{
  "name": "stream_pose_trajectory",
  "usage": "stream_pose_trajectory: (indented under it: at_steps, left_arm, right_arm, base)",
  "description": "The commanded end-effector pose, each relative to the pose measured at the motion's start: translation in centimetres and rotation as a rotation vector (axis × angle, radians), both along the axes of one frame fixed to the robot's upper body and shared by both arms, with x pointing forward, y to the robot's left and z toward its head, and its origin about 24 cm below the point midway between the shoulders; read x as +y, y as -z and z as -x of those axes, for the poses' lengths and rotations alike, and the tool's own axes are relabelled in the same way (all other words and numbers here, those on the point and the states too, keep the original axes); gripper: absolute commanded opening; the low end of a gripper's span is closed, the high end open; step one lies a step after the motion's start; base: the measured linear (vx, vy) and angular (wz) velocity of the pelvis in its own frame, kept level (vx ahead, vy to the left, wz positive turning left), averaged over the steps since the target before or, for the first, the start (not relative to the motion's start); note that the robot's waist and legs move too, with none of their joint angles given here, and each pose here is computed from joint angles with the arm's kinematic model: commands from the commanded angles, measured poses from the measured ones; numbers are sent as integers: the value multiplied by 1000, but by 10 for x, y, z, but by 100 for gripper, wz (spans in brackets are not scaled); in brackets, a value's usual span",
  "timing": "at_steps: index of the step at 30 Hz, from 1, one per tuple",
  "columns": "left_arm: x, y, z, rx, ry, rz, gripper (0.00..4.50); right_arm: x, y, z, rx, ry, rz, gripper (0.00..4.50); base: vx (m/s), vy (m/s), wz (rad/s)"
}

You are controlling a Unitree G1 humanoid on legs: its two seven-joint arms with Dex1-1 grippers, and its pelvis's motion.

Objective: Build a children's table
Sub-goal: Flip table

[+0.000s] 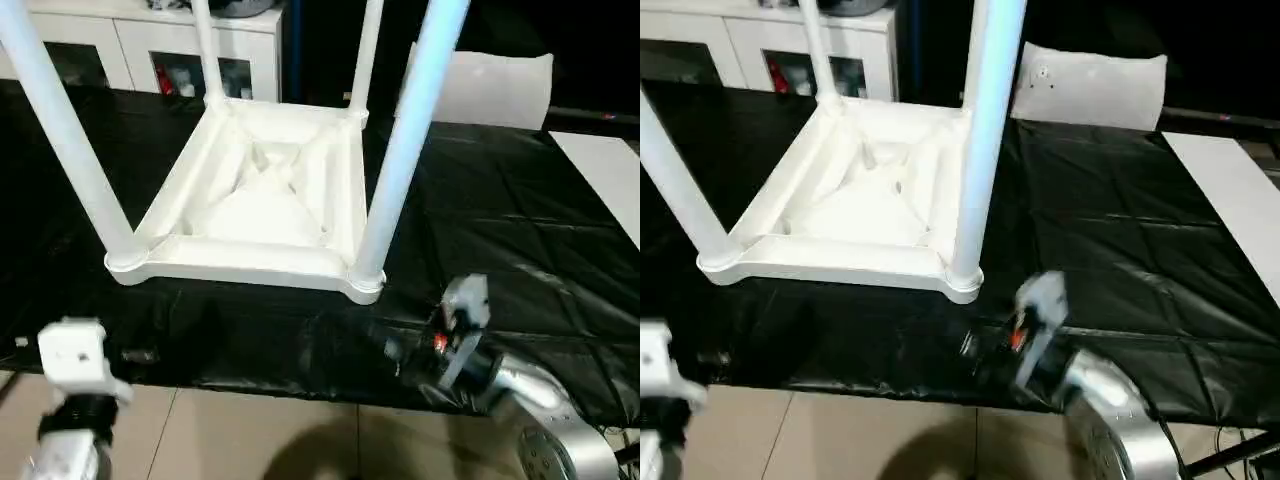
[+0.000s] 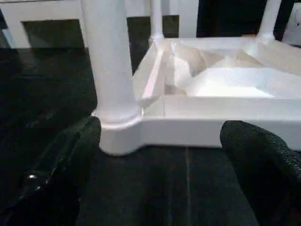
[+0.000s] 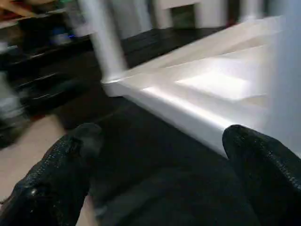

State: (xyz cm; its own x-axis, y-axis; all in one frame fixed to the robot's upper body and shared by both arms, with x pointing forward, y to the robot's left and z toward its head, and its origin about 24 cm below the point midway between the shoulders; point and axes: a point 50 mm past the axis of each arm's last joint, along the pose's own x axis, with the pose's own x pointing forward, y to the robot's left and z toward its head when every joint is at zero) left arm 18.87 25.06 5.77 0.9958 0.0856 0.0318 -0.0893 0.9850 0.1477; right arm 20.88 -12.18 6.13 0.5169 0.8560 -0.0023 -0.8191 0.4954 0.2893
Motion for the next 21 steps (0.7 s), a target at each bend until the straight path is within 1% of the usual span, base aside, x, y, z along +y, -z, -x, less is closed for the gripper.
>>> stream_pose_trajectory:
  at_steps: [1, 4, 5, 6, 9, 10, 11, 12, 13, 14, 16, 17, 19, 20, 21]
  left_arm:
    - [8, -4, -5, 2, -16, 1, 445]
    - [12, -8, -12, -8, -16, 0, 445]
    - [14, -11, -20, -1, -31, -15, 445]
    - [14, -11, -20, -1, -32, -16, 445]
    - [14, -16, -31, -18, -7, 14, 445]
    - [18, -16, -39, -3, -4, 5, 445]
    - [20, -17, -44, 3, -4, 1, 445]
    - [21, -17, -44, 3, -4, 1, 445]
    - [24, -18, -52, 10, 2, 0, 445]
    - [24, -18, -52, 10, 2, 0, 445]
    - [29, -22, -64, 13, 7, -5, 445]
    - [29, -22, -64, 13, 7, -5, 445]
    - [32, -25, -72, 12, 17, -4, 445]
    - [32, -25, -73, 11, 19, -4, 445]
    - [33, -26, -78, 9, 28, 1, 428]
  right_arm:
    - [4, -5, 3, 9, -65, -30, 450]
    - [8, -6, 3, 13, -93, -31, 450]
    - [13, -6, -1, 4, -101, -25, 450]
    - [13, -6, -2, 3, -101, -25, 450]
    - [20, -7, -8, -9, -112, -14, 450]
    - [23, -5, -15, -10, -71, 17, 450]
    - [25, -4, -19, -13, -49, 33, 450]
    - [25, -4, -19, -14, -47, 35, 450]
    - [29, -2, -23, -16, -31, 48, 450]
    - [29, -2, -23, -16, -31, 48, 450]
    - [36, -3, -24, -17, -44, 41, 450]
    - [36, -3, -24, -17, -44, 41, 450]
    - [41, -3, -25, -19, -61, 43, 450]
    - [41, -3, -25, -20, -62, 44, 450]
    - [44, -3, -26, -18, -74, 45, 450]
  base:
    - [0, 0, 0]
    - [0, 0, 0]
    - [0, 0, 0]
    - [0, 0, 0]
    - [0, 0, 0]
    - [0, 0, 0]
    - [0, 0, 0]
    - [0, 0, 0]
    - [0, 0, 0]
    - [0, 0, 0]
    - [0, 0, 0]
    - [0, 0, 0]
    - [0, 0, 0]
    - [0, 0, 0]
    - [0, 0, 0]
